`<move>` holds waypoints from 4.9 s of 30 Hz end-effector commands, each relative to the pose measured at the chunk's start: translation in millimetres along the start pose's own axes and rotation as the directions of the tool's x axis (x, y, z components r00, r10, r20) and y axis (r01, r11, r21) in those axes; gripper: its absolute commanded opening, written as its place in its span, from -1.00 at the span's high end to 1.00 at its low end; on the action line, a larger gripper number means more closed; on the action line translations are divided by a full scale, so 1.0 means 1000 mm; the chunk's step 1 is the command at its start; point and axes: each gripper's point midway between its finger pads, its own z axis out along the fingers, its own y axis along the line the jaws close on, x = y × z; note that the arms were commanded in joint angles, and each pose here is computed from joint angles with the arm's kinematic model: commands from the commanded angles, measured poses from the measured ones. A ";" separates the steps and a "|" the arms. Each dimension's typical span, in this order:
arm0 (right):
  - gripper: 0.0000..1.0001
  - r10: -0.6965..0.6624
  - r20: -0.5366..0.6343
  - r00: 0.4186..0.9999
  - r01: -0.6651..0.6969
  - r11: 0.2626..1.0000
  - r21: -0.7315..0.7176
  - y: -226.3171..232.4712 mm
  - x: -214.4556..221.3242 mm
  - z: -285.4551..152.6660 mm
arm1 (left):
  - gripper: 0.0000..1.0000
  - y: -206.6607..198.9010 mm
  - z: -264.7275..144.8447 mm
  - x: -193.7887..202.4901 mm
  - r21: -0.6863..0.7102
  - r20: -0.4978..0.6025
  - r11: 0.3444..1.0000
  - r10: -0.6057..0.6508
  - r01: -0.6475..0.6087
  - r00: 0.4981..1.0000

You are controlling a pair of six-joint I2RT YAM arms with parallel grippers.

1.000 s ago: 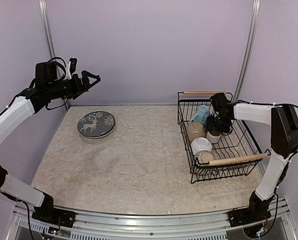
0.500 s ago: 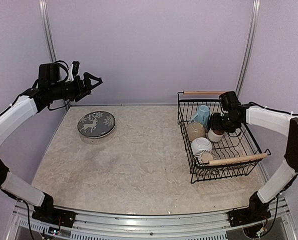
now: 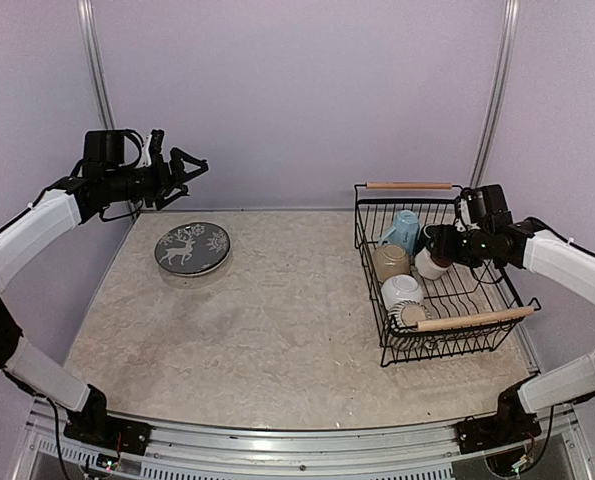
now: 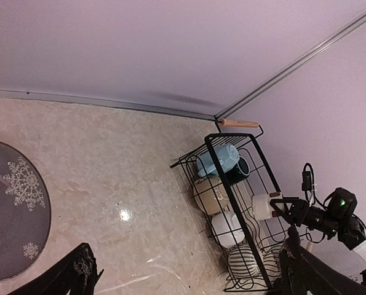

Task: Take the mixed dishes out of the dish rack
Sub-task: Grab the cup from the dish rack, then pass from the right arm to the left, then place the cup at the corner of the board.

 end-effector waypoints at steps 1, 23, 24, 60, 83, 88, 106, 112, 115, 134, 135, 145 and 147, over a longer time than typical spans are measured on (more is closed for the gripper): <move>1.00 0.039 0.078 0.996 -0.031 0.994 -0.102 0.015 -0.018 -0.027 | -0.98 -0.003 0.002 -0.005 0.031 -0.005 0.999 -0.015 0.015 1.000; 1.00 0.124 0.376 0.918 0.064 0.890 -0.452 0.069 -0.077 -0.125 | -0.98 -0.029 0.026 0.022 0.160 -0.142 0.986 -0.026 0.049 0.989; 1.00 0.134 0.381 0.915 0.068 0.879 -0.472 0.073 -0.079 -0.129 | -0.98 -0.035 0.027 0.025 0.193 -0.163 0.979 -0.032 0.064 0.986; 1.00 0.153 0.210 0.966 0.136 0.392 -0.910 0.300 -0.004 -0.117 | -0.65 -0.153 0.061 0.154 0.597 -0.624 0.690 0.079 0.409 0.778; 1.00 0.222 0.271 0.937 0.181 0.356 -0.917 0.307 0.020 -0.112 | 0.33 -0.157 0.062 0.157 0.614 -0.657 0.636 0.084 0.467 0.749; 1.00 0.218 0.261 0.941 0.168 0.368 -0.915 0.307 0.024 -0.106 | 0.62 -0.155 0.064 0.157 0.607 -0.663 0.639 0.079 0.473 0.744; -0.82 0.130 0.322 0.938 0.107 0.774 -0.624 0.230 0.013 -0.074 | 1.00 -0.086 0.084 0.128 0.284 -0.512 0.939 -0.020 0.191 0.859; -0.84 0.123 0.370 0.921 0.105 0.836 -0.539 0.199 0.003 -0.087 | 1.00 -0.008 0.073 0.084 -0.182 -0.320 0.981 0.002 -0.063 0.947; -0.83 0.132 0.378 0.916 0.096 0.844 -0.527 0.191 0.000 -0.094 | 1.00 0.053 0.048 0.053 -0.491 -0.161 0.869 -0.031 -0.053 0.986; -0.82 0.164 0.417 0.894 0.069 0.868 -0.491 0.168 -0.006 -0.108 | 1.00 0.256 -0.095 0.044 -0.805 0.469 0.122 -0.469 0.581 0.749; -0.82 0.163 0.417 0.894 0.070 0.869 -0.490 0.167 -0.005 -0.108 | 1.00 0.264 -0.099 0.046 -0.803 0.479 0.097 -0.482 0.588 0.733; -0.82 0.157 0.415 0.896 0.071 0.873 -0.483 0.169 -0.004 -0.102 | 0.99 0.293 -0.080 0.082 -0.800 0.456 0.019 -0.631 0.600 0.628; -0.82 0.155 0.413 0.897 0.070 0.874 -0.480 0.168 -0.003 -0.101 | 0.93 0.292 -0.077 0.082 -0.794 0.454 0.029 -0.637 0.608 0.623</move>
